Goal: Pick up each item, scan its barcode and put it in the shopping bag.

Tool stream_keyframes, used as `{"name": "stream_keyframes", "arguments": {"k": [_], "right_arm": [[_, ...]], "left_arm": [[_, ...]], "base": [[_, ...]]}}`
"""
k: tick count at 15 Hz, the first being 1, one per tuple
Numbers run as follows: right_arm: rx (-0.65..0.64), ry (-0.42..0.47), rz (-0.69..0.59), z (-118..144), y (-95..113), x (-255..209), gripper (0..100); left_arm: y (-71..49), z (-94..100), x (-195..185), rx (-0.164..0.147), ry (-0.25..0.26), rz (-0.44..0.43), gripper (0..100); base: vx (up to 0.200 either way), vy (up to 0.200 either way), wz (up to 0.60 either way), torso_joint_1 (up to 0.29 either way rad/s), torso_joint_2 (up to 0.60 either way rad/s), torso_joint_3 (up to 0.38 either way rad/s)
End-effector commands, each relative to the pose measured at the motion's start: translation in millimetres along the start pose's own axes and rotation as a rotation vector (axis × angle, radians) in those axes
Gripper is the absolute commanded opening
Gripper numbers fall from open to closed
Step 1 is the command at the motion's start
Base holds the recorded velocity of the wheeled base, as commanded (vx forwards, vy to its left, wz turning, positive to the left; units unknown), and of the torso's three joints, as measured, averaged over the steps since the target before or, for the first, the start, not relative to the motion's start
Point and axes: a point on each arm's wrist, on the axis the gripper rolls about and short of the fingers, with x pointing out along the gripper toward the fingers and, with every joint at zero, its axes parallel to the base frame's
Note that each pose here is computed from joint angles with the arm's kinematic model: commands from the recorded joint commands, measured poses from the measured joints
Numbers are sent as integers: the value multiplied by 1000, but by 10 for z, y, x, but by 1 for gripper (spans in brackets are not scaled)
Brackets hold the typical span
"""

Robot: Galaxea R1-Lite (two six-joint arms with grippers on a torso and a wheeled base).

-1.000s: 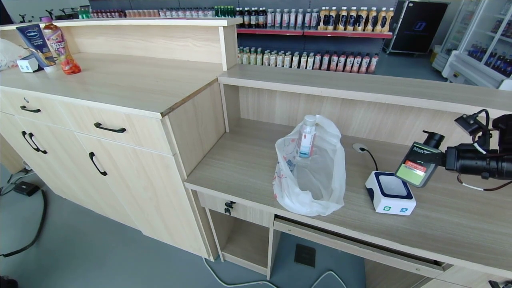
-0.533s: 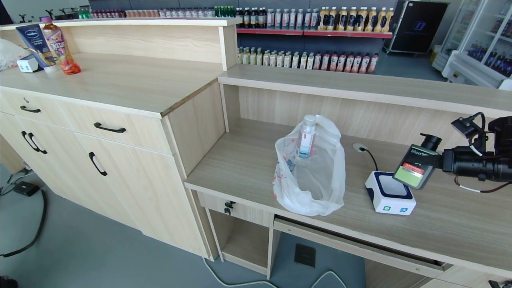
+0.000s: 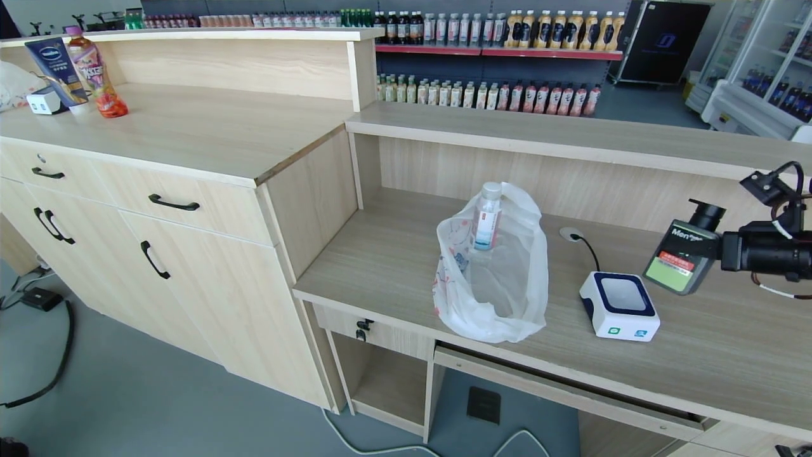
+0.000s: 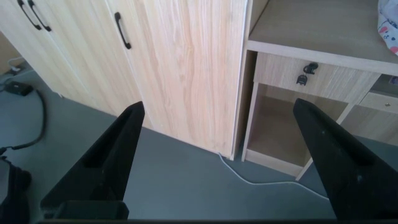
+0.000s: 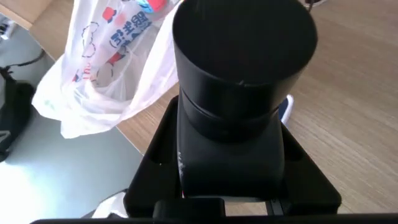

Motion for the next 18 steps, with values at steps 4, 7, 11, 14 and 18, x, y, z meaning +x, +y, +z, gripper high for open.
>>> {"name": "stream_keyframes", "arguments": {"k": [4,7,11,14,18], "right_arm": [[-275,-47,-546,10,849,-1214,0],[-331,-105,-709,161,861,-1309,0],[-360,-147,-817,218,1020,-1185,0],[-372,-195,-775,197,1108,-1117,0],[-339,-227,-747,191,1271,-914,0]], "left_arm": [[0,-1,0,0,0,1,100],[0,-1,0,0,0,1,100],[0,-1,0,0,0,1,100],[0,-1,0,0,0,1,100],[0,-1,0,0,0,1,100]], "base": [[0,0,0,0,0,0],[0,0,0,0,0,0],[0,0,0,0,0,0],[0,0,200,1,1,2],[0,0,600,2,1,7]]}}
